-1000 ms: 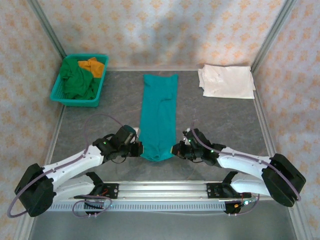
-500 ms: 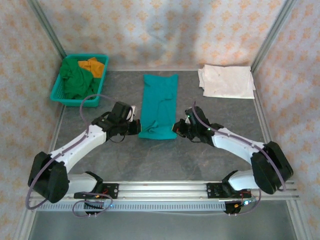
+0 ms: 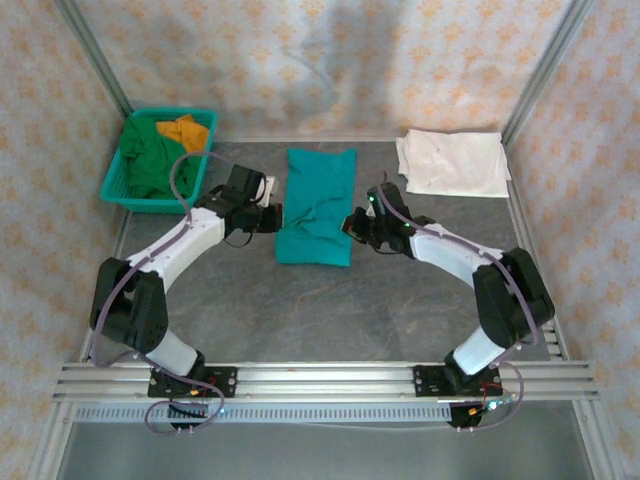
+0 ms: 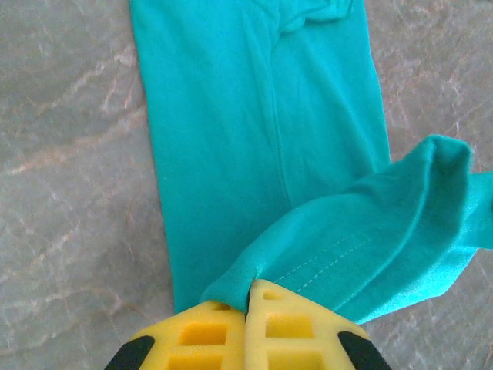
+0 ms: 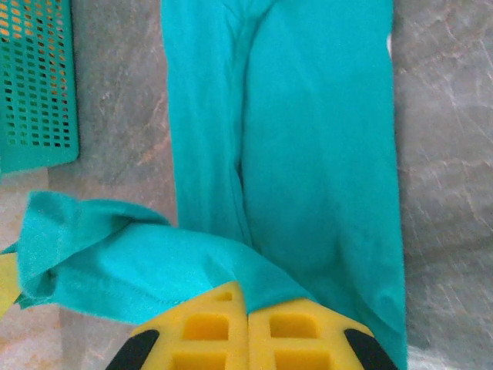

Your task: Fold and stack the t-shirts

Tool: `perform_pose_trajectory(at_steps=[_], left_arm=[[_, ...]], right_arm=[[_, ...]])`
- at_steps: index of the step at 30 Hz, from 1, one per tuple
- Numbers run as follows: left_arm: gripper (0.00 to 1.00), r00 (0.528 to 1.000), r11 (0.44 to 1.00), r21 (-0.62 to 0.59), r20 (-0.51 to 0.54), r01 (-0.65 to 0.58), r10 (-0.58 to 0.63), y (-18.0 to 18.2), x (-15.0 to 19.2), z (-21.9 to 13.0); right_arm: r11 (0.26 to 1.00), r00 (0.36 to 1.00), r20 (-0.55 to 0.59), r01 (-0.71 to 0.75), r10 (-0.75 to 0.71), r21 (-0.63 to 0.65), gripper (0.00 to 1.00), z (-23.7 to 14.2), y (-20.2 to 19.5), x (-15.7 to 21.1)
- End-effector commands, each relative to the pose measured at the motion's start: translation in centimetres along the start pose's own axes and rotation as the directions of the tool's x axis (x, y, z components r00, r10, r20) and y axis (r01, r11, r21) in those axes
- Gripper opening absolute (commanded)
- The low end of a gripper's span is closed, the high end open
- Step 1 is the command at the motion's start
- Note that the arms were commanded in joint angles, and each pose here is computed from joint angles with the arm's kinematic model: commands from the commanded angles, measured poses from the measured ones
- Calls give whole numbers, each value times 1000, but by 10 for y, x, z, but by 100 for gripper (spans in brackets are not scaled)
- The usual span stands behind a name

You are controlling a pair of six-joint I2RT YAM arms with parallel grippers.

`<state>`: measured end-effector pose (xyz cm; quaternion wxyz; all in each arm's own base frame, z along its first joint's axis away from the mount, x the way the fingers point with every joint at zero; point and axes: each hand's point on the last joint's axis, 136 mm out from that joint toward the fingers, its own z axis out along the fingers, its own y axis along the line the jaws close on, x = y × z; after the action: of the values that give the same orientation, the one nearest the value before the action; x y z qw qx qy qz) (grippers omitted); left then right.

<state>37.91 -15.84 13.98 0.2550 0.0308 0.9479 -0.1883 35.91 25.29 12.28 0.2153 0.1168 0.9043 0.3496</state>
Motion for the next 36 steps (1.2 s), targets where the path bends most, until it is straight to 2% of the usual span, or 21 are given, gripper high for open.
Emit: perform_pose_trajectory(at_steps=[1,5,6,7,8,10,11,13,14,16,20,23,25,30,36], left_arm=[[0,999,999,3,-10,-34,34,5,-14,10],[1,999,999,2,-10,-36,36,11,-41,33],[7,999,999,-5,-9,-39,39,12,-49,38],[12,999,999,-12,-6,-44,44,15,-58,43],[22,999,999,-28,-9,-43,43,19,-66,50],[48,1000,995,-98,-14,-17,16,35,-76,58],[52,1000,993,-116,-4,-9,9,38,-81,55],[53,1000,993,-115,17,19,-17,36,-79,47],[54,998,993,-111,63,37,-30,32,-80,29],[54,993,992,-111,107,65,-53,31,-64,15],[41,993,999,-44,114,30,-24,14,-18,11],[33,998,1000,11,58,-21,20,1,6,26],[30,999,999,2,23,-41,40,1,10,39],[29,997,997,6,2,-80,80,-2,-8,64],[28,995,995,-47,-44,-90,88,14,-22,108]], right_arm=[[999,999,41,30,-31,21,0,5,2,-21],[998,998,61,18,-21,52,0,23,-6,-48],[998,998,67,6,-11,67,5,27,-10,-56],[998,996,86,-2,-4,68,23,30,-12,-69],[998,995,98,1,-7,68,41,33,-13,-80],[995,996,84,-1,-7,96,48,34,-16,-96],[995,997,82,-1,-7,102,46,31,-16,-101],[995,994,107,24,-35,98,45,18,-12,-102],[995,992,110,45,-54,85,45,11,-9,-97],[995,992,97,76,-82,68,45,-1,-8,-80],[993,991,65,117,-118,16,37,-9,-7,-41],[991,991,3,134,-134,14,24,5,-10,-17],[991,991,-26,129,-128,28,19,21,-17,-9],[992,993,-19,121,-120,39,17,44,-22,-16],[986,991,-7,131,-130,100,16,66,-33,-30]])
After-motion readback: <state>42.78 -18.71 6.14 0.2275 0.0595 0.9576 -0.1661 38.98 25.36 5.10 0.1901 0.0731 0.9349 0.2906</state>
